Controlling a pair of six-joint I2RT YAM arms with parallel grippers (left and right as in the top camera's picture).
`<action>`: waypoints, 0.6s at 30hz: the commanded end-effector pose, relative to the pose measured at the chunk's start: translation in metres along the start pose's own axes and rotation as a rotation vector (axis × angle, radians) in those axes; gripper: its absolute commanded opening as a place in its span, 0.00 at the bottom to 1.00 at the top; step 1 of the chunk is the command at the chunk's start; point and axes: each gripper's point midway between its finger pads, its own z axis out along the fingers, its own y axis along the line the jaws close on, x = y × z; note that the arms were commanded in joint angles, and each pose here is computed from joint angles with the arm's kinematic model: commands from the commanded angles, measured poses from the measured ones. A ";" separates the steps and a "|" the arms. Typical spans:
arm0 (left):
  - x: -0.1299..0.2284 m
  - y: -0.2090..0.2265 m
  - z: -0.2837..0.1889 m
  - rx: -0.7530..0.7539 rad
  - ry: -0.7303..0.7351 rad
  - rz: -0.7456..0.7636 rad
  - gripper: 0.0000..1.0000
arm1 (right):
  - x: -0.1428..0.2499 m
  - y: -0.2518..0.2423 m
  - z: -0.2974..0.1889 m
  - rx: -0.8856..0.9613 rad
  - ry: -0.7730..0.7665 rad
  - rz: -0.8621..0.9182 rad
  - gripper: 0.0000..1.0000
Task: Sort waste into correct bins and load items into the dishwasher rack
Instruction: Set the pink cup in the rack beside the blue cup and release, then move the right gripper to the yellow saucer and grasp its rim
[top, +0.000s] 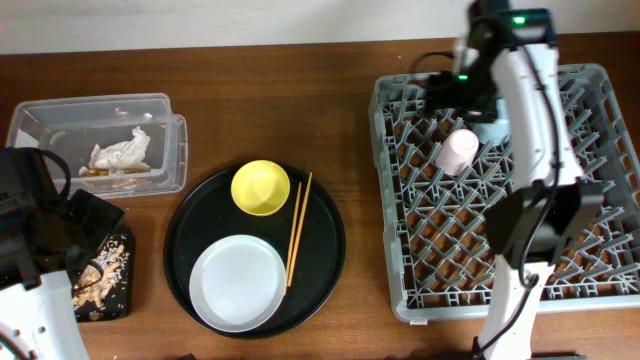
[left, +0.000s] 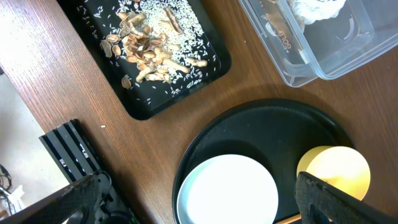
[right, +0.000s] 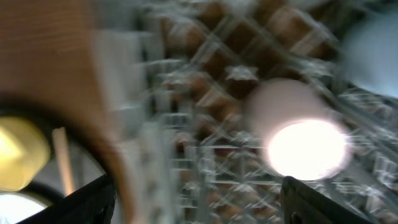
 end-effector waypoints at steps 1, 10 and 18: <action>-0.002 0.001 -0.001 -0.004 -0.004 -0.001 0.99 | 0.017 0.089 -0.012 -0.113 -0.043 -0.176 0.85; -0.002 0.001 -0.001 -0.004 -0.004 -0.001 0.99 | 0.074 0.268 0.047 -0.158 -0.112 -0.556 0.79; -0.002 0.001 -0.001 -0.004 -0.004 -0.001 0.99 | 0.123 0.353 0.124 -0.108 -0.178 -0.653 0.74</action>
